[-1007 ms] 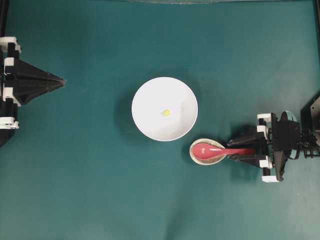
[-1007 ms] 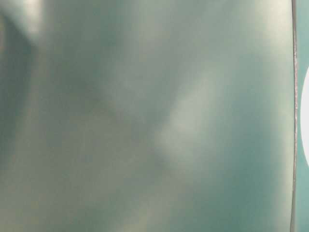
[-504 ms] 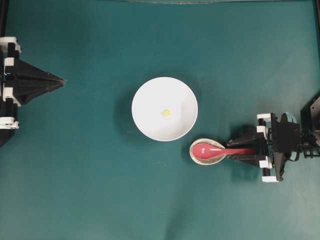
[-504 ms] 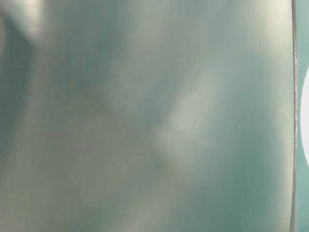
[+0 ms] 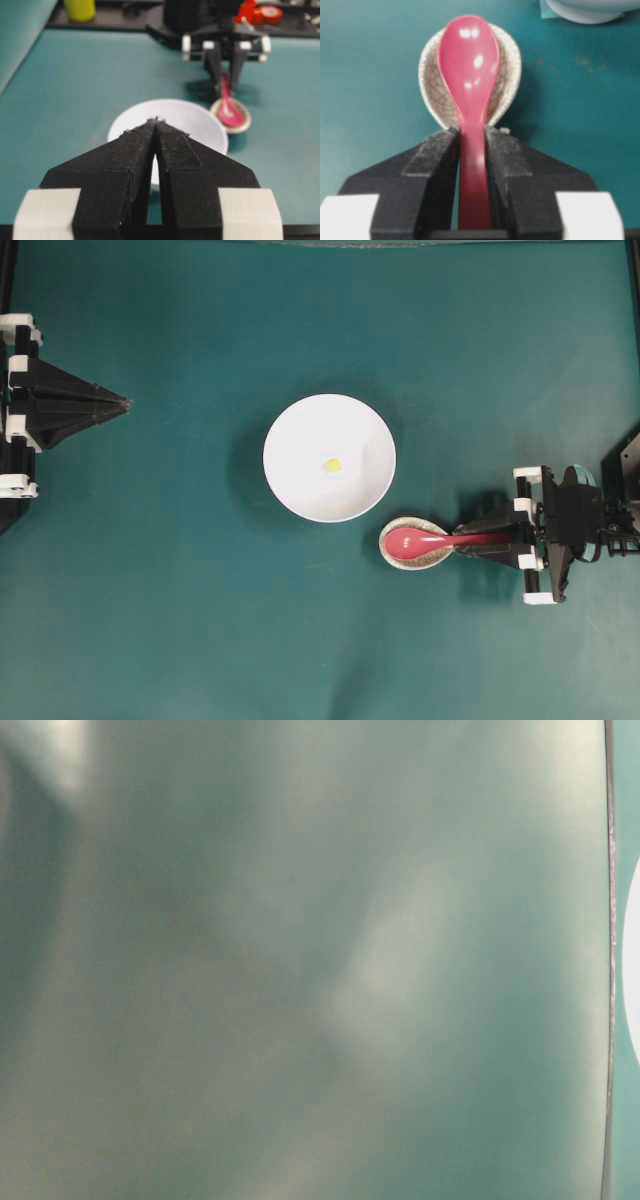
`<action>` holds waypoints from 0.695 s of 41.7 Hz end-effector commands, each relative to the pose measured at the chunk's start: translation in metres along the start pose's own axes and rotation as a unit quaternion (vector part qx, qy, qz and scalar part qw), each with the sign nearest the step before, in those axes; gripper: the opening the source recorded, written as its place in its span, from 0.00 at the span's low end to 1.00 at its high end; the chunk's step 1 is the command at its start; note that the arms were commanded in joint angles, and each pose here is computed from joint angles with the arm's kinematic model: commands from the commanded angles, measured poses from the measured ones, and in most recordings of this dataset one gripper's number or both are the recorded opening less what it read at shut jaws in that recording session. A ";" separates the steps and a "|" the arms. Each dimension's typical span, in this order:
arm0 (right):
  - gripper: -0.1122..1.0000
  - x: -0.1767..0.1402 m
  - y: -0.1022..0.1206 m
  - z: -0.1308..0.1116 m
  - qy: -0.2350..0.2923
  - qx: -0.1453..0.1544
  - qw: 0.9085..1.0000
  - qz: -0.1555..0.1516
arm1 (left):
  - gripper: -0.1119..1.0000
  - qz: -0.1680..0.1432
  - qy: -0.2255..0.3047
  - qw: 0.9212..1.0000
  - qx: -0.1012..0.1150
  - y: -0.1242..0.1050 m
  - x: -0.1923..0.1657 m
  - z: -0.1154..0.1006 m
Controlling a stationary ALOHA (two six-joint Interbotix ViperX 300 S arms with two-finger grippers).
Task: Scoop the yellow hexagonal prism block from the bowl with a spoon using the right arm.
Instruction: 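Close the right gripper on the pink spoon handle in its rest, then lift the pink spoon and carry it over the white bowl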
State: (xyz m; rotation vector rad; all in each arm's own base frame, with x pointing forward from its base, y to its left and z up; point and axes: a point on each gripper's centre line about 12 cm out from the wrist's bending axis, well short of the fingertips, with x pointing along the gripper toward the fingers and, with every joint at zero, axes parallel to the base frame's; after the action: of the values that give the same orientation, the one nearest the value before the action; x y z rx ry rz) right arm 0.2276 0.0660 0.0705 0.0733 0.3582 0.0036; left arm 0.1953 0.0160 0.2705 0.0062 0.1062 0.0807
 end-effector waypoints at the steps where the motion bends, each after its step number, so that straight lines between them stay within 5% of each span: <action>1: 0.30 0.001 0.003 0.005 -0.012 0.002 1.000 0.006 | 0.10 0.001 -0.002 1.000 0.001 0.000 0.002 0.003; 14: 0.30 0.000 0.004 0.009 -0.020 0.005 1.000 0.008 | 0.10 0.001 -0.003 1.000 0.001 0.000 0.002 0.003; 29: 0.30 -0.008 0.007 0.040 -0.046 0.050 0.998 0.020 | 0.10 0.000 -0.007 1.000 0.002 0.000 0.002 0.004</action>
State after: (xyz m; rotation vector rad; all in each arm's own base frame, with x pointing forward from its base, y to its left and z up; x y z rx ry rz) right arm 0.2310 0.0696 0.0979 0.1445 0.2986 0.0224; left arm 0.1953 0.0157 0.2707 0.0063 0.1047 0.0791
